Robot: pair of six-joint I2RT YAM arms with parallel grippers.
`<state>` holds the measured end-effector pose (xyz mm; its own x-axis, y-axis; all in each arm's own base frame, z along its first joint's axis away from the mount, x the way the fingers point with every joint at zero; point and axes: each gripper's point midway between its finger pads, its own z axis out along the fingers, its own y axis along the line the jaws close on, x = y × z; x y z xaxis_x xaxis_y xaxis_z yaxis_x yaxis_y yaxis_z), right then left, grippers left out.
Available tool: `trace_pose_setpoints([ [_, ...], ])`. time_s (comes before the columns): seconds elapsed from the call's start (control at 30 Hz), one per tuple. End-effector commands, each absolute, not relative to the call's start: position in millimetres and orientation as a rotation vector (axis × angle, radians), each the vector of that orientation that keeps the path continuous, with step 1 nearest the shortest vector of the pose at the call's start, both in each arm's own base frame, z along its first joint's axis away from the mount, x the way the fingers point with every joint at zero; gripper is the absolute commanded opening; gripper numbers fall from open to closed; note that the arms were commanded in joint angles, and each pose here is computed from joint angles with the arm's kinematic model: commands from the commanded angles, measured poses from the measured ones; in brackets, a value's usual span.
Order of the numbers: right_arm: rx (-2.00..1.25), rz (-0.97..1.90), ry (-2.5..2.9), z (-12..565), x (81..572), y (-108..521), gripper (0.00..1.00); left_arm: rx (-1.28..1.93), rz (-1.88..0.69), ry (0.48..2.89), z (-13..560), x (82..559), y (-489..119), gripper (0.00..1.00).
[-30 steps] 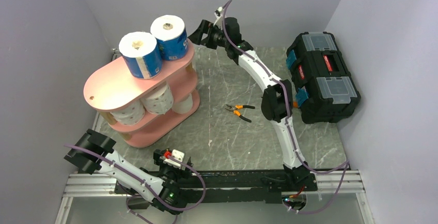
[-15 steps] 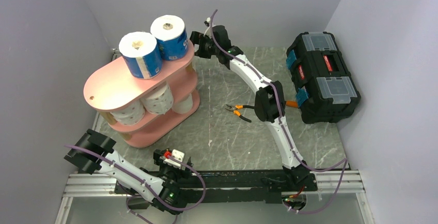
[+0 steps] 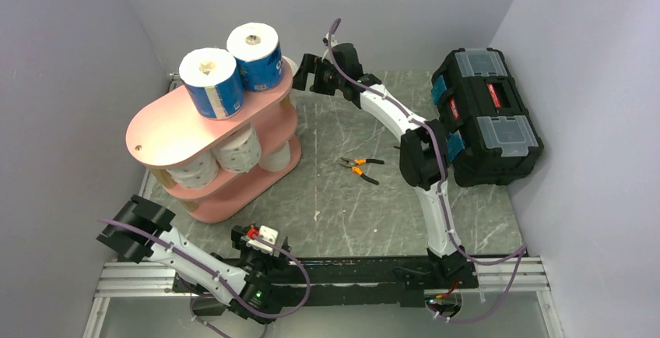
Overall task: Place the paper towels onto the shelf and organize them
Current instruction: Adjust the paper towel at the center of the board.
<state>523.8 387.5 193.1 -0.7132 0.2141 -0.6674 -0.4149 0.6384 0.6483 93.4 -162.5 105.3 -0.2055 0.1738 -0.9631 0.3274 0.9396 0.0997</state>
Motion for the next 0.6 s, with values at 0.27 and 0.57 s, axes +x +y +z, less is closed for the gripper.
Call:
trace_pose_setpoints([
  [0.27,-0.05,0.828,2.244,148,512,312,1.0,0.272,-0.247,1.795,107,91,-170,0.99],
  [0.57,0.12,0.82,2.171,150,476,254,1.0,0.28,-0.253,1.788,107,91,-172,0.99],
])
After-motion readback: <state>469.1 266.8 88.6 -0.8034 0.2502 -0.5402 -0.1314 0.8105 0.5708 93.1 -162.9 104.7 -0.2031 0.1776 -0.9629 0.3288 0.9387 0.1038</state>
